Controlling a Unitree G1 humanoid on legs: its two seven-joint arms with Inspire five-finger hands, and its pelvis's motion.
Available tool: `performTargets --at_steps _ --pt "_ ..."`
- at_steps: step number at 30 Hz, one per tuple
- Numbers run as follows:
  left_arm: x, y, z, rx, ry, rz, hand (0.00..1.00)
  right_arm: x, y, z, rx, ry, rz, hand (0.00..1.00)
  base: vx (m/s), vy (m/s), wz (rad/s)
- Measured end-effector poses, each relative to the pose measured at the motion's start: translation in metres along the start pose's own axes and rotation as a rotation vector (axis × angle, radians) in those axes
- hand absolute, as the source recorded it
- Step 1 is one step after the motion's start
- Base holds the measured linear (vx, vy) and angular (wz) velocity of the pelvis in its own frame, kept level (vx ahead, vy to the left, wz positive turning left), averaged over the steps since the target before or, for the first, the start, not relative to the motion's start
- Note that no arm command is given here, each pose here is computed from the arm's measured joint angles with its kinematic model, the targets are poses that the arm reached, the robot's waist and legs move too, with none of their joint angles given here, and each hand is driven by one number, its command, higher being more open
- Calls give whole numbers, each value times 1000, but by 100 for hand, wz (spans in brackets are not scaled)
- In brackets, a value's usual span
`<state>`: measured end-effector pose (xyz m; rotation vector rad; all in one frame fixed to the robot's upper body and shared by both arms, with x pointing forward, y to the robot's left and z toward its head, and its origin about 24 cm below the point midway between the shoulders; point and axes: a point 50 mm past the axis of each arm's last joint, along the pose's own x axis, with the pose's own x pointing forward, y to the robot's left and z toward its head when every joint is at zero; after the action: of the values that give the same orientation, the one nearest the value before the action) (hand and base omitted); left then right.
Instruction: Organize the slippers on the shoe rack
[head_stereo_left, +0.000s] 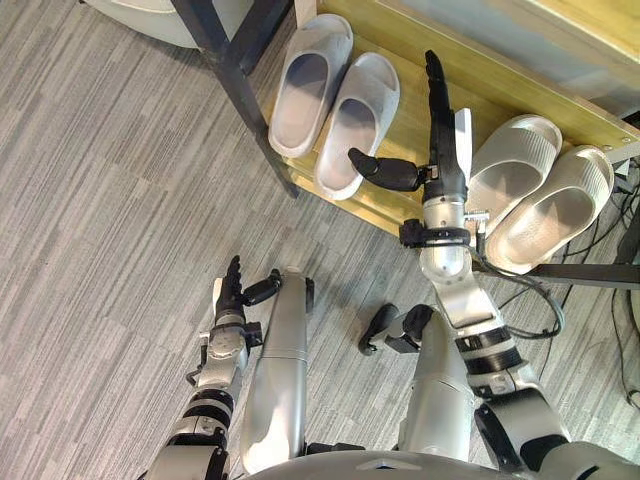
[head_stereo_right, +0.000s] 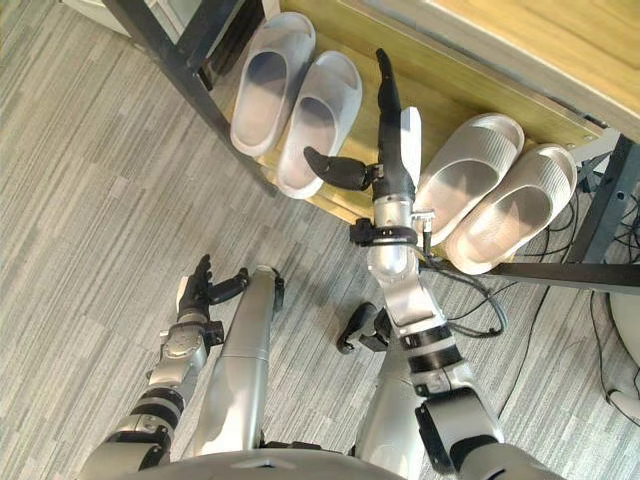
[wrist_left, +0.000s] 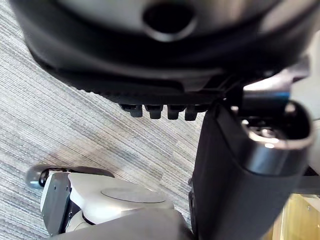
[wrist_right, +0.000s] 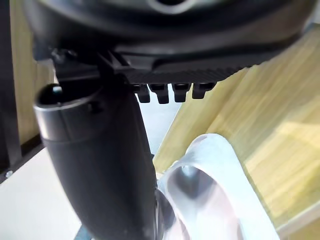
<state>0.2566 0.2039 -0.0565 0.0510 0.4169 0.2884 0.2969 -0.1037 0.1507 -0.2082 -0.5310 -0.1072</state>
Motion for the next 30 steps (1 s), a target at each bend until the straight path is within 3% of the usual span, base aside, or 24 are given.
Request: performTargets --at_steps 6,13,21,30 --pt "-1 2 -4 4 20 5 100 -36 20 -20 290 196 42 100 6 -2 -1" --pt "-3 6 -10 -16 46 37 100 -53 36 -38 455 335 96 100 0 0 0" --pt "-4 5 -12 -27 53 50 100 -56 47 -49 595 418 121 100 4 -1 0" --pt "-4 5 -11 -30 52 48 100 -37 57 -44 618 393 159 100 25 -10 5"
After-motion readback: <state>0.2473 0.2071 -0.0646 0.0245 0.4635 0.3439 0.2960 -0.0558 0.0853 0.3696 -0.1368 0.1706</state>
